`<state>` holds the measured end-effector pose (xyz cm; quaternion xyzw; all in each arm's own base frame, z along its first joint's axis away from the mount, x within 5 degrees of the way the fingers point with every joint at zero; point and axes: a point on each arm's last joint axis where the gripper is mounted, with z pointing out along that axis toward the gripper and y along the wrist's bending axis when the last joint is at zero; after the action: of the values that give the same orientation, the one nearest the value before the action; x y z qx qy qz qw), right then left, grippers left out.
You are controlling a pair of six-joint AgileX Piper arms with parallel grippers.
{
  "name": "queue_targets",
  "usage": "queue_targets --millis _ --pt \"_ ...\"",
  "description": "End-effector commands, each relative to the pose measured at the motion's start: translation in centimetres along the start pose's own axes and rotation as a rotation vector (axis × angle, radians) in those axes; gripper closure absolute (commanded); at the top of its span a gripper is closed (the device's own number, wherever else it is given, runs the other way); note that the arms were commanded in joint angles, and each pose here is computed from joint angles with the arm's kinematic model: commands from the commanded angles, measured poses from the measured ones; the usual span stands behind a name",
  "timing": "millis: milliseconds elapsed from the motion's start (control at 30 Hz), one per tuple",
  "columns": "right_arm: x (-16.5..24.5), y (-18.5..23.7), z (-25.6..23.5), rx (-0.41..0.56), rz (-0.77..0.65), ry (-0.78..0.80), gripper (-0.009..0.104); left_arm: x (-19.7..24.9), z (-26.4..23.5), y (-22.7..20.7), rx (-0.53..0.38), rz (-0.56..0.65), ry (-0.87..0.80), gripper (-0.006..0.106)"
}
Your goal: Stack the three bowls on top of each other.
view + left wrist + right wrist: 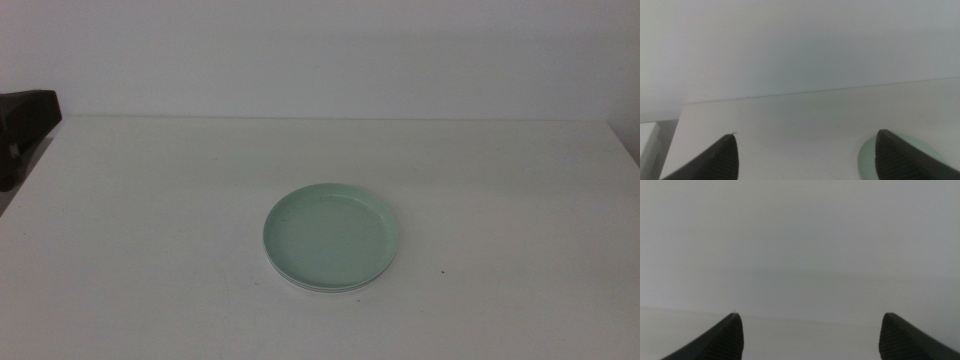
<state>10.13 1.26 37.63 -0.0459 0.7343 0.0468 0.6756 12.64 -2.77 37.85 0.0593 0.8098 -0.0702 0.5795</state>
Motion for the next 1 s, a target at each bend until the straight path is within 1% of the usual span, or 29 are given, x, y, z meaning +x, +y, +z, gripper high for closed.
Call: queue_targets --millis 0,100,200,300,367,467,600,667,767,800,833,867,900,967 --pt "1.1 -0.2 0.1 0.023 -0.044 0.022 0.007 -0.1 -0.1 0.0 0.001 -0.011 -0.013 0.007" --pt "2.3 -0.3 0.2 0.027 -0.058 0.054 0.007 -0.1 -0.2 0.0 0.003 -0.011 -0.025 0.007" --pt "3.2 -0.3 -0.2 0.027 -0.054 0.054 0.007 0.2 -1.5 0.1 0.005 -0.013 -0.058 0.007" --pt "4.7 -0.1 -0.9 0.021 -0.033 0.053 0.007 1.7 -2.8 0.3 0.001 -0.016 -0.061 0.007" --pt "6.4 -0.1 -1.5 0.024 -0.027 0.042 0.007 3.8 -3.2 0.4 0.010 -0.034 -0.044 0.007" --pt "10.3 -0.3 -1.7 0.042 -0.030 0.031 0.007 7.9 -3.0 0.7 0.005 -0.070 -0.035 0.007" --pt "14.8 -0.3 -2.4 0.051 -0.012 0.016 0.007 12.4 -3.3 1.3 -0.042 -0.087 -0.140 0.007" --pt "16.3 -0.2 -2.7 0.050 -0.013 0.010 0.007 14.7 -3.1 1.5 -0.069 -0.100 -0.167 0.007" --pt "18.1 -0.2 -3.0 0.052 -0.023 0.003 0.007 17.9 -2.5 1.6 -0.079 -0.171 -0.153 0.007" --pt "18.1 -0.2 -3.1 0.052 -0.023 -0.009 0.007 18.6 -2.1 1.6 -0.085 -0.194 -0.130 0.007" --pt "18.1 -0.2 -3.1 0.051 -0.023 -0.005 0.007 19.5 -1.7 1.7 -0.096 -0.201 -0.108 0.007" --pt "18.7 -0.1 -3.1 0.041 -0.033 0.059 0.007 20.1 -1.4 1.8 -0.108 -0.203 -0.092 0.007" --pt "18.9 -0.1 -3.1 0.038 -0.035 0.078 0.007 20.5 -1.2 1.9 -0.116 -0.206 -0.083 0.007" --pt "18.8 -0.2 -3.1 0.044 -0.051 0.073 0.007 20.9 -1.0 2.0 -0.121 -0.207 -0.097 0.007"
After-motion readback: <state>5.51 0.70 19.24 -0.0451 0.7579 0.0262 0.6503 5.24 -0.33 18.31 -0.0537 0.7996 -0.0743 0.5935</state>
